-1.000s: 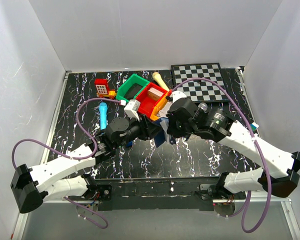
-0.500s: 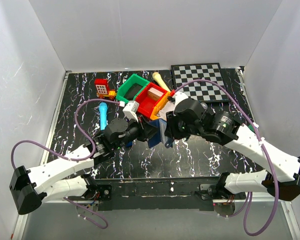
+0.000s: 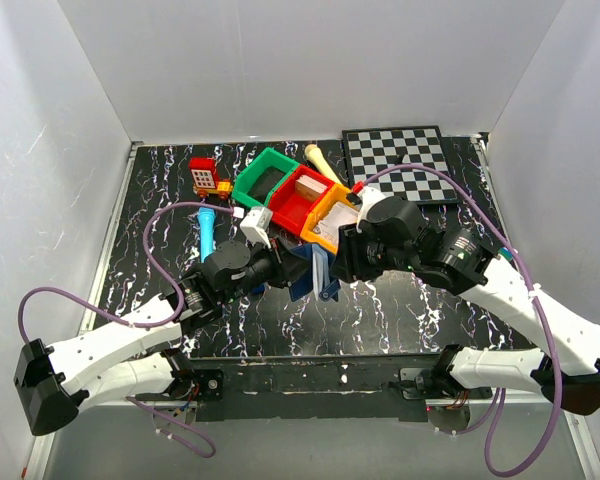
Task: Take the credit cards out of the card holder
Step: Open the card holder at the center of the board.
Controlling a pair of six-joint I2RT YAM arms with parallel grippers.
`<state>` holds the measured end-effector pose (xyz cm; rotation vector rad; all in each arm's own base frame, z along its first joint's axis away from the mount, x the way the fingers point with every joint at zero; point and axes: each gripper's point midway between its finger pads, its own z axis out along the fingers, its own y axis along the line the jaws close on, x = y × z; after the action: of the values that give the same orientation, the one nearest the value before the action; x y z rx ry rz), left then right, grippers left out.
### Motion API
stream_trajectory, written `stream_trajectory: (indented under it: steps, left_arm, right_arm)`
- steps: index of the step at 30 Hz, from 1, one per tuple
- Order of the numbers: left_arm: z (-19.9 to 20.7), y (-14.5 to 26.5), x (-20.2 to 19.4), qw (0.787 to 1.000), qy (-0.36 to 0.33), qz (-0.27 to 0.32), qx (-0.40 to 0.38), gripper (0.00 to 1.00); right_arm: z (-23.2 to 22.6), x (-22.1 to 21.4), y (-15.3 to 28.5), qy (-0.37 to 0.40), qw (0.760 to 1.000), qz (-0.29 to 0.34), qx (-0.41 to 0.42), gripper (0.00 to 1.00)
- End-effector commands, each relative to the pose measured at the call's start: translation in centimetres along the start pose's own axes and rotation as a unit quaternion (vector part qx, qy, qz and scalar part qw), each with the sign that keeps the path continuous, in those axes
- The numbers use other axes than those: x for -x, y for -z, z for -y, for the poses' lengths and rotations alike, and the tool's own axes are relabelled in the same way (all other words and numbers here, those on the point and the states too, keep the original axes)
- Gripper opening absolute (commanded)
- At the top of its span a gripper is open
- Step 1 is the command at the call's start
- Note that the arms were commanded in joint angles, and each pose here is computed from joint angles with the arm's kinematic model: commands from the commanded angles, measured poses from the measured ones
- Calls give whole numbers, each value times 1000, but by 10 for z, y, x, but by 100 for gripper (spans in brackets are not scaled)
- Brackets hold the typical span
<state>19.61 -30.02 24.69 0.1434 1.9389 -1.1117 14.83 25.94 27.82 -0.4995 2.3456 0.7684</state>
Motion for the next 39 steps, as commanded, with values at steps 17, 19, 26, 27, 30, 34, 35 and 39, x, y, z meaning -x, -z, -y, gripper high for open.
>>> stream_trajectory:
  steps: [17, 19, 26, 27, 30, 34, 35, 39]
  left_arm:
    - [7, 18, 22, 1000, 5, 20, 13, 0]
    - [6, 19, 23, 1000, 10, 16, 23, 0]
    - [19, 25, 33, 1000, 16, 24, 5, 0]
    - [23, 26, 37, 999, 14, 30, -3, 0]
    - [31, 30, 43, 999, 8, 42, -23, 0]
    - [43, 36, 51, 998, -13, 46, -46, 0]
    - [47, 38, 53, 997, -20, 46, -54, 0]
    - [58, 49, 60, 994, -51, 53, -80, 0]
  right_arm:
    - [-21, 3, 8, 11, 997, 14, 73, 57]
    - [-24, 6, 12, 27, 995, 34, 90, 68]
    - [-20, -2, 28, 92, 987, 61, 117, 73]
    - [-20, -5, 28, 99, 986, 59, 120, 73]
    - [-18, -10, 26, 104, 986, 53, 122, 73]
    - [-11, 1, 23, 89, 989, 74, 93, 73]
    - [-10, 6, 24, 86, 989, 84, 87, 73]
    - [-8, 24, 33, 68, 988, 112, 82, 74]
